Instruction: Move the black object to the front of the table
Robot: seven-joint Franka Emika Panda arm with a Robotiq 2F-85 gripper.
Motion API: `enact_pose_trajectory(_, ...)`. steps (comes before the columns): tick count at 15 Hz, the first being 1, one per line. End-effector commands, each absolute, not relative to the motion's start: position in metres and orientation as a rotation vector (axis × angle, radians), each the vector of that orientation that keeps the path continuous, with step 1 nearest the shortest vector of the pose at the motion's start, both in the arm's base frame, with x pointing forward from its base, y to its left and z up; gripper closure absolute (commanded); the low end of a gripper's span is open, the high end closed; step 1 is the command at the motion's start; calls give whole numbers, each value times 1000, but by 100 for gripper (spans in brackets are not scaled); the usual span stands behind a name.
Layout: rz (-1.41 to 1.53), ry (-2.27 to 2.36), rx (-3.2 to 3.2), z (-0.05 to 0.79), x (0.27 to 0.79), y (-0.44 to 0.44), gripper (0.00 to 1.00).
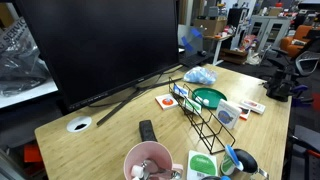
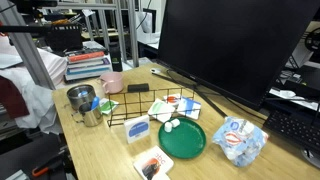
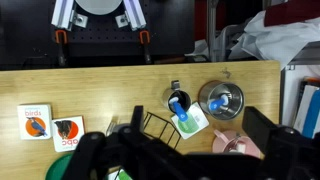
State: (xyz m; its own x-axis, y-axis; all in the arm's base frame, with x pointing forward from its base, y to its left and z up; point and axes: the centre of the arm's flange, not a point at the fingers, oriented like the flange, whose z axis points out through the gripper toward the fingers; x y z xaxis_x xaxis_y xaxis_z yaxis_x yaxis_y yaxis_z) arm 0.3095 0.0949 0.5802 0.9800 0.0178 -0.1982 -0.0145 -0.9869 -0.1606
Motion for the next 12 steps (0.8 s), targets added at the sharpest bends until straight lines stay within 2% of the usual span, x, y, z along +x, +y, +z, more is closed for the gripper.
enact_pose_trajectory(1,298,-2,-2965,580,310,95,0)
enact_pose_trajectory(9,298,-2,-2965,580,310,95,0)
enact_pose_trajectory(12,417,173,-2993,559,328,97,0)
